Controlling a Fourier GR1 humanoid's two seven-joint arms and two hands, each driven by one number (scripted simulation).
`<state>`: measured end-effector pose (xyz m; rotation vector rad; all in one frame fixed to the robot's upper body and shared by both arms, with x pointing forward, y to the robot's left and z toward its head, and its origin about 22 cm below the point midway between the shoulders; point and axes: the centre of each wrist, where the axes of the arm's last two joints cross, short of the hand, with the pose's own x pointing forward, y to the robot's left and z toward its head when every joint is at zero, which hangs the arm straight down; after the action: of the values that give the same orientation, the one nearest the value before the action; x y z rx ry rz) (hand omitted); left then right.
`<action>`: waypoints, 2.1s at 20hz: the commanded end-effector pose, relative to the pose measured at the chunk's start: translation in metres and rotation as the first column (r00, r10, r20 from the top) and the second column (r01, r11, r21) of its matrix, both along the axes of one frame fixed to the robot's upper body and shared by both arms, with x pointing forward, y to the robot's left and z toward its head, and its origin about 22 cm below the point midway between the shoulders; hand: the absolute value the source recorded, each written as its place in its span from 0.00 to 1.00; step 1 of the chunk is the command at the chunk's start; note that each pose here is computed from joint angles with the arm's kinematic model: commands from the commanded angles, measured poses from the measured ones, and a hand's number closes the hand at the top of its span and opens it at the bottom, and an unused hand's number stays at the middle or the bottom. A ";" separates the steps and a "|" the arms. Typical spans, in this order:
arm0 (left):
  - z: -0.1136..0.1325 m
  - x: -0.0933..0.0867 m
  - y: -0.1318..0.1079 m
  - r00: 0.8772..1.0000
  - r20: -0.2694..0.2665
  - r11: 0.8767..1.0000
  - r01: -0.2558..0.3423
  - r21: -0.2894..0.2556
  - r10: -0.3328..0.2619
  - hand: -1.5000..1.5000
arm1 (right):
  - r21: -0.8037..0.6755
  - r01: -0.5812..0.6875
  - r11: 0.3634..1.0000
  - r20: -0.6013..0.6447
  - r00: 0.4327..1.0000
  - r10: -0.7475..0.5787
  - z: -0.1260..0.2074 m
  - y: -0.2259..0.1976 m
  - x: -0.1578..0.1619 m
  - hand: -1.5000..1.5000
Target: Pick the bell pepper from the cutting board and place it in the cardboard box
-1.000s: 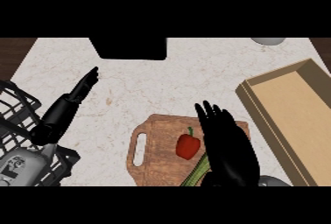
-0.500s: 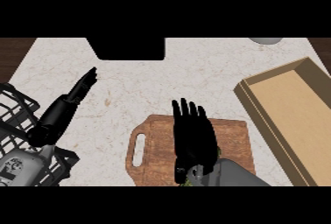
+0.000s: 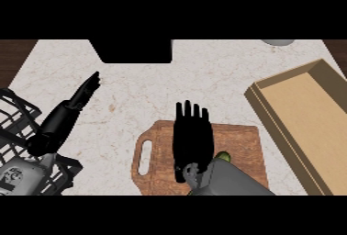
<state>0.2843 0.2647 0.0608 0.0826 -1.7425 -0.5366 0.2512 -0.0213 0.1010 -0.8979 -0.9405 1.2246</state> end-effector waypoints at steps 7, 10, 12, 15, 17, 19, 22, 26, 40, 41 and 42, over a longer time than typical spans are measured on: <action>0.013 0.013 0.008 1.000 0.005 1.000 -0.025 -0.001 0.025 0.50 | -0.199 0.198 0.960 -0.043 0.977 -0.211 -0.017 0.006 -0.004 0.00; -0.005 0.003 0.003 1.000 0.007 1.000 -0.015 -0.002 0.015 0.50 | -0.180 0.202 0.963 -0.060 0.975 -0.216 -0.018 0.004 -0.007 0.00; 0.010 0.003 0.009 1.000 0.014 1.000 -0.010 -0.001 0.010 0.50 | -0.165 0.175 0.971 -0.069 0.980 -0.188 -0.018 0.008 -0.015 0.00; 0.014 0.000 0.006 1.000 0.017 1.000 -0.019 0.001 0.019 0.50 | -0.166 0.183 0.969 -0.115 0.972 -0.204 -0.026 0.001 0.003 0.00; 0.004 -0.002 0.011 1.000 0.005 1.000 -0.018 0.012 0.018 0.50 | -0.167 0.195 0.966 -0.094 0.973 -0.213 -0.022 0.001 -0.004 0.00; 0.012 0.003 -0.003 1.000 0.011 1.000 -0.018 0.006 0.018 0.50 | -0.179 0.214 0.960 -0.108 0.966 -0.235 -0.024 -0.002 0.000 0.00; 0.002 -0.003 0.006 1.000 0.019 1.000 -0.009 0.003 0.009 0.50 | -0.221 0.223 0.949 -0.088 0.965 -0.247 -0.049 -0.004 -0.004 0.00; -0.004 -0.002 0.000 1.000 0.009 1.000 -0.011 0.003 0.011 0.50 | -0.222 0.232 0.947 -0.104 0.960 -0.260 -0.042 -0.008 -0.005 0.00; 0.019 0.013 0.002 1.000 0.012 1.000 -0.014 -0.001 0.014 0.50 | -0.224 0.059 0.973 0.006 0.998 -0.059 -0.081 -0.008 0.000 1.00; -0.004 0.000 -0.018 1.000 0.007 1.000 -0.011 0.003 0.011 0.50 | -0.228 0.068 0.971 0.023 0.998 -0.064 -0.069 -0.004 0.010 1.00; 0.010 0.008 -0.001 1.000 0.001 1.000 -0.005 -0.003 0.005 0.50 | -0.224 0.067 0.972 0.048 0.997 -0.058 -0.074 0.001 -0.003 1.00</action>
<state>0.2849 0.2651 0.0589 0.0878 -1.7201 -0.5496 0.2545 -0.0301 0.0311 -1.0143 -0.8312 1.3247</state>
